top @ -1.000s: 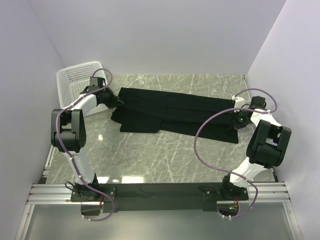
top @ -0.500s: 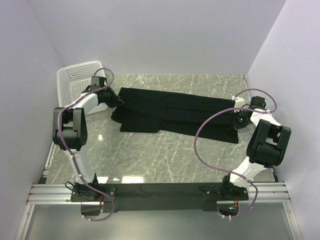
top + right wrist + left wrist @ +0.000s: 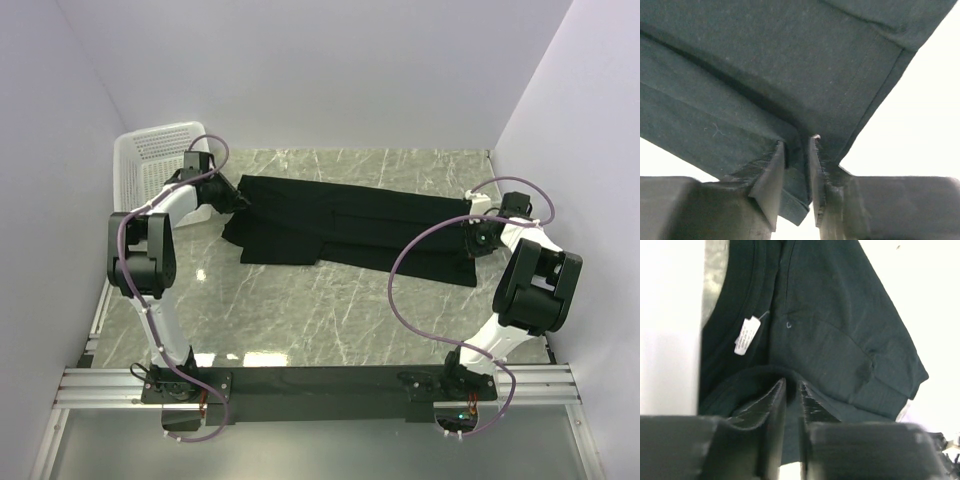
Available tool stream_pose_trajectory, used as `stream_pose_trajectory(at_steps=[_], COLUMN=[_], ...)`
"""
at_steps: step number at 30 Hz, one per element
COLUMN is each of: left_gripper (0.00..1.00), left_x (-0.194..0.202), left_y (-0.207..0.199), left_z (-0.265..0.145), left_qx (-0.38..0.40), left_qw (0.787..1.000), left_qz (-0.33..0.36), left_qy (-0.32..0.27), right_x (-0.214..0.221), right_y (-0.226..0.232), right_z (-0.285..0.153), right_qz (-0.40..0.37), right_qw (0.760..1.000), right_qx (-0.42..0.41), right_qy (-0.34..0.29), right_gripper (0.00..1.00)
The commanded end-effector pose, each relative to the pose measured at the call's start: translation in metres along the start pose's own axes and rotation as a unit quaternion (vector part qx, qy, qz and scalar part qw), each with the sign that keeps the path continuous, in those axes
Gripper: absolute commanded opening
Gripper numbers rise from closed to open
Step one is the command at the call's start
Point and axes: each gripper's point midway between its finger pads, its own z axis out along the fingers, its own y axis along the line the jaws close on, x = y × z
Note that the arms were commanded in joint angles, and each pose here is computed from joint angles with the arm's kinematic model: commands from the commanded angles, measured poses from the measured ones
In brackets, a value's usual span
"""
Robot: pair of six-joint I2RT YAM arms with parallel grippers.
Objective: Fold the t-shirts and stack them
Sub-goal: Fold the T-shirt at the center of the board, then smooth out the T-shirt at the center of the board.
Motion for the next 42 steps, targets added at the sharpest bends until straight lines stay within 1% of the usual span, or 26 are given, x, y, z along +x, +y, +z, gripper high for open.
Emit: stream_pose_trajectory(at_steps=[1,2,4,9,12,15,17,18,20,21,23,24,25,26,27,28,29,30,31,32,33,35,36,38,42], left_gripper=[0.29,0.33,0.40,0.45,0.47,0.48,0.49,0.50,0.51,0.52,0.52,0.52,0.53,0.53,0.53,0.53,0.53,0.53,0.54,0.54,0.54,0.55,0.54,0.54,0.54], left_x=[-0.013,-0.019,-0.023,-0.032,-0.031,-0.026,-0.023,-0.023,-0.017,-0.017,-0.011,-0.010,-0.004,-0.001,0.001,0.008,0.010,0.013,0.020,0.023,0.024,0.033,0.038,0.031,0.034], left_y=[-0.013,-0.022,-0.031,-0.055,-0.074,-0.090,-0.094,-0.097,-0.094,-0.092,-0.086,-0.082,-0.077,-0.071,-0.066,-0.058,-0.053,-0.047,-0.039,-0.035,-0.030,-0.021,-0.017,-0.008,-0.004], left_z=[-0.003,-0.009,-0.013,-0.030,-0.044,-0.063,-0.080,-0.086,-0.105,-0.111,-0.128,-0.133,-0.141,-0.144,-0.147,-0.153,-0.156,-0.157,-0.161,-0.162,-0.163,-0.163,-0.162,-0.165,-0.165], left_qx=[0.009,0.013,0.017,0.050,0.090,0.134,0.148,0.155,0.155,0.152,0.146,0.141,0.139,0.133,0.128,0.124,0.119,0.116,0.113,0.113,0.111,0.111,0.111,0.103,0.103], left_qw=[1.000,0.999,0.998,0.995,0.989,0.980,0.972,0.968,0.962,0.960,0.955,0.955,0.954,0.955,0.956,0.956,0.957,0.958,0.960,0.961,0.963,0.966,0.967,0.969,0.971], left_qz=[0.014,0.024,0.035,0.061,0.088,0.124,0.153,0.166,0.189,0.195,0.211,0.212,0.214,0.217,0.215,0.212,0.209,0.206,0.198,0.192,0.185,0.173,0.170,0.156,0.152], left_qy=[-0.020,-0.034,-0.041,-0.065,-0.072,-0.081,-0.096,-0.107,-0.125,-0.132,-0.146,-0.151,-0.154,-0.154,-0.156,-0.158,-0.159,-0.161,-0.161,-0.162,-0.163,-0.156,-0.152,-0.160,-0.156], right_x=[-0.043,-0.047,-0.057,-0.073,-0.073,-0.063,-0.060,-0.052,-0.048,-0.037,-0.019,-0.011,-0.008,0.005,0.001,-0.005,0.007,0.001,0.001,0.013,0.005,0.012,0.007,0.007,-0.002], right_y=[-0.011,-0.012,-0.012,-0.009,0.000,0.009,0.009,0.021,0.032,0.040,0.049,0.050,0.041,0.042,0.039,0.028,0.023,0.023,0.024,0.023,0.022,0.021,0.022,0.022,0.021], right_z=[-0.020,-0.023,-0.031,-0.046,-0.049,-0.047,-0.047,-0.046,-0.048,-0.042,-0.041,-0.040,-0.038,-0.035,-0.040,-0.038,-0.037,-0.040,-0.040,-0.037,-0.036,-0.032,-0.028,-0.023,-0.012], right_qz=[-0.011,-0.004,-0.004,-0.001,-0.015,-0.025,-0.028,-0.027,-0.080,-0.082,-0.086,-0.083,-0.082,-0.077,-0.087,-0.080,-0.076,-0.088,-0.084,-0.084,-0.095,-0.083,-0.082,-0.080,-0.065], right_qw=[0.997,0.997,0.995,0.992,0.993,0.995,0.996,0.996,0.992,0.990,0.987,0.987,0.990,0.991,0.993,0.996,0.997,0.996,0.996,0.995,0.993,0.993,0.992,0.992,0.992], right_qx=[0.033,0.037,0.046,0.049,0.026,0.003,-0.004,-0.037,-0.079,-0.108,-0.137,-0.137,-0.108,-0.099,-0.071,-0.030,-0.002,0.015,0.027,0.046,0.064,0.084,0.091,0.100,0.112], right_qy=[-0.063,-0.071,-0.089,-0.113,-0.117,-0.096,-0.089,-0.073,-0.056,-0.035,0.005,0.019,0.026,0.036,0.026,0.012,0.029,0.018,0.017,0.033,0.018,0.023,0.013,0.016,0.008], right_gripper=[0.36,0.38,0.41,0.42,0.42,0.41,0.38,0.35,0.31,0.26,0.22,0.22,0.23,0.25,0.32,0.35,0.36,0.39,0.40,0.42,0.45,0.47,0.49,0.49,0.50])
